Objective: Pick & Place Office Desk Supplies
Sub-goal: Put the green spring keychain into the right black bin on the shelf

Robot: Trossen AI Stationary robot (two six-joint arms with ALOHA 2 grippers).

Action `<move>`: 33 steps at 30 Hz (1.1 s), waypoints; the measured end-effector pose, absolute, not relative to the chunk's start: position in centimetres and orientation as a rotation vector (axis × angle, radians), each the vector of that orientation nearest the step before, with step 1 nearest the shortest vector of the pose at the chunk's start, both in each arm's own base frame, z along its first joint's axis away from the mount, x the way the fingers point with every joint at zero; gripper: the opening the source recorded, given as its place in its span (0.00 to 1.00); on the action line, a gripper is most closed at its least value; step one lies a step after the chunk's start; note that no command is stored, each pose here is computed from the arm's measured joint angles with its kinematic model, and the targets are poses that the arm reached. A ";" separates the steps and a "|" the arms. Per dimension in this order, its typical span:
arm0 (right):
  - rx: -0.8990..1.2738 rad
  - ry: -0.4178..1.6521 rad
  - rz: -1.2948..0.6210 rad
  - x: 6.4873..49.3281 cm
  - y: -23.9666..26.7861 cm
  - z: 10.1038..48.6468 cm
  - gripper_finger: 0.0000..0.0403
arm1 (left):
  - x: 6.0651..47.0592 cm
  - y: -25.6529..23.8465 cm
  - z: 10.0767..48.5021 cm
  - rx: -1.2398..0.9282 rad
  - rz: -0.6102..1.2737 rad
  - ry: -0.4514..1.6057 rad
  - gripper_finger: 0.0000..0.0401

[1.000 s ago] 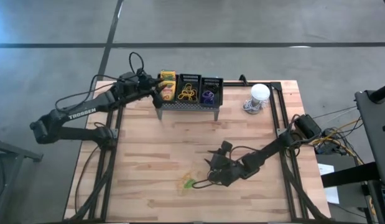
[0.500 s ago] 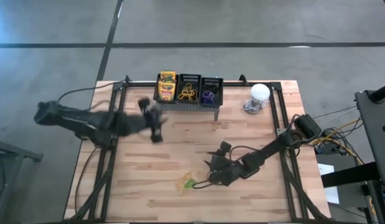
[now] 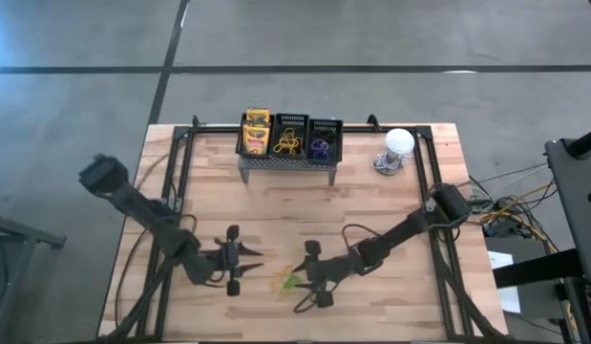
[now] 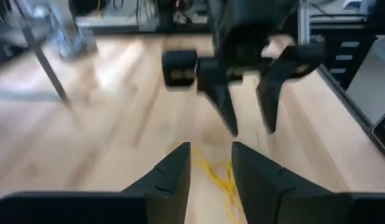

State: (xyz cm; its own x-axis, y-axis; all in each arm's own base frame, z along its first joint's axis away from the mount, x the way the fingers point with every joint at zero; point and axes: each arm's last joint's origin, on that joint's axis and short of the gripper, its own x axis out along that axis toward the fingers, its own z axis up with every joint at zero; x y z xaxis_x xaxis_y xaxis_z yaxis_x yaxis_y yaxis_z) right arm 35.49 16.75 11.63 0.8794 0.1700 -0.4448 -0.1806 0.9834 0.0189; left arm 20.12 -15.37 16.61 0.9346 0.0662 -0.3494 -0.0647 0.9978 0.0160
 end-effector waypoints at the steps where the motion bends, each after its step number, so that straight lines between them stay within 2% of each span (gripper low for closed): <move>1: -0.022 0.488 0.202 35.9 16.9 11.9 0.46 | 20.2 -15.5 15.7 -0.017 0.076 0.368 0.30; 6: -0.088 0.670 0.224 36.8 17.4 12.8 0.46 | 21.1 -16.1 11.8 -0.053 0.160 0.427 0.30; 10: -0.141 0.669 0.242 37.4 17.7 13.5 0.46 | 22.2 -16.5 9.9 -0.037 0.236 0.441 0.30; 17: -0.147 0.659 0.289 37.9 17.6 13.2 0.39 | 23.4 -16.7 9.4 0.011 0.245 0.456 0.30; 25: -0.208 0.685 0.305 39.1 18.0 10.8 0.33 | 23.3 -16.7 9.4 0.024 0.239 0.461 0.30; 33: -0.237 0.824 0.289 39.3 18.1 12.0 0.13 | 23.2 -16.6 9.3 0.038 0.241 0.475 0.30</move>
